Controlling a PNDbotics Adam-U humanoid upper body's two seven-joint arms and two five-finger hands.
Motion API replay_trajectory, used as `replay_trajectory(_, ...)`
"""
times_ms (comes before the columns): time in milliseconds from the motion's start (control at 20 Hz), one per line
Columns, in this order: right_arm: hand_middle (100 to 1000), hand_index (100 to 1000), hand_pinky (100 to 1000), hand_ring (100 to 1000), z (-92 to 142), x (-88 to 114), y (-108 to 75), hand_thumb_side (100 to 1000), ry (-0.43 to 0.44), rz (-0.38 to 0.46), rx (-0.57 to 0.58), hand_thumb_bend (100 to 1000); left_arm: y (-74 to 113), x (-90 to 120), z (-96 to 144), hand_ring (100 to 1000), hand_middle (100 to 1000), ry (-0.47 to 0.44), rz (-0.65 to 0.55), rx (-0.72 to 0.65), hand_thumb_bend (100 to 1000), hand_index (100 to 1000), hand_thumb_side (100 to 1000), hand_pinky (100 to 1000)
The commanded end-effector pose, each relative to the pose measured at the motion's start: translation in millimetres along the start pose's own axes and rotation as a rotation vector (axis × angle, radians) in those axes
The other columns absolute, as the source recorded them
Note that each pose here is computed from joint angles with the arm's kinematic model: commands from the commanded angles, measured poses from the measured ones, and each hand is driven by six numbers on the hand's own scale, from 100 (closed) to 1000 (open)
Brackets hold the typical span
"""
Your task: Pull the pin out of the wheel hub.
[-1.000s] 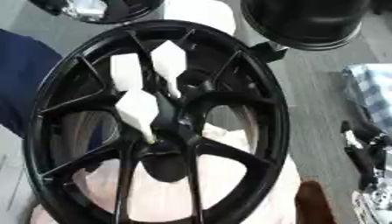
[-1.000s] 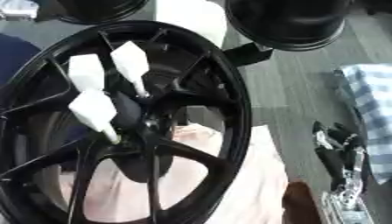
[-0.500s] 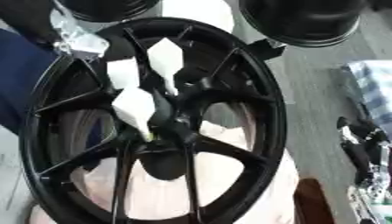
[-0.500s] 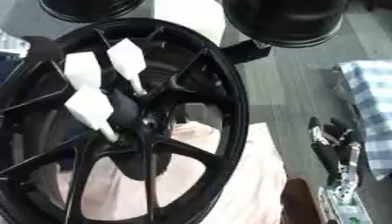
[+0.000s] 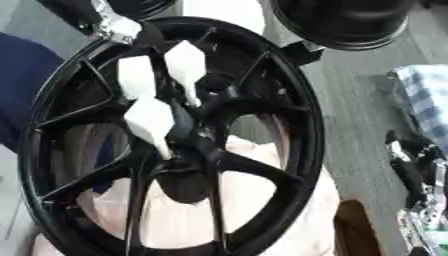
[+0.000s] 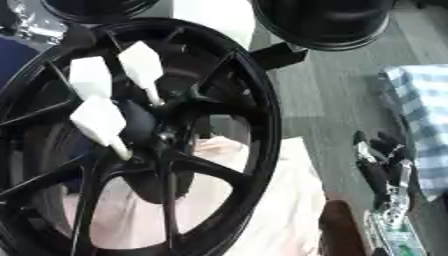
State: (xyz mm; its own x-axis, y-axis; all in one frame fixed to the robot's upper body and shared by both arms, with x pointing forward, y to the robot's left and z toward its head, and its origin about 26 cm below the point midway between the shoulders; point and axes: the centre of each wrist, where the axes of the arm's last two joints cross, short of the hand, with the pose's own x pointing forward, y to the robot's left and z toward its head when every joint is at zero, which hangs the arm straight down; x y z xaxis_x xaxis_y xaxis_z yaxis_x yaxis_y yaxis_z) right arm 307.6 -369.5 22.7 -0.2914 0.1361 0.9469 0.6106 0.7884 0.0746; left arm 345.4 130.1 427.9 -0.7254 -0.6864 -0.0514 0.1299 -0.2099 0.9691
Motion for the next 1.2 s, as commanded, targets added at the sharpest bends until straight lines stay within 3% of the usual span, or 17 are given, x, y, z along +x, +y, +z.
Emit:
replay_trajectory(50,601,732,681,755,-9,10,-2.7,303,-0.043,0.007,0.010,436,3.6,3,9,796,784,0.032,0.026,0.002,556,877,657,841)
replay_trajectory(200,601,732,681,755,-10,11,-1.4,303,-0.046,0.004,0.013,436,-3.9,3,15,802,768,0.037,0.038,-0.013,717,854,743,855)
replay_trajectory(400,601,732,681,755,-10,12,-0.1,303,-0.049,0.001,0.016,438,-12.6,-1,26,808,749,0.060,0.024,-0.017,778,838,731,864)
replay_trajectory(1000,601,732,681,756,-11,13,2.8,301,-0.054,-0.006,0.023,443,-31.1,-21,34,804,745,0.163,0.057,-0.040,697,850,686,847)
replay_trajectory(1200,601,732,681,756,-11,14,4.1,301,-0.053,-0.009,0.026,445,-32.3,-21,34,795,741,0.196,0.069,-0.033,620,847,648,834)
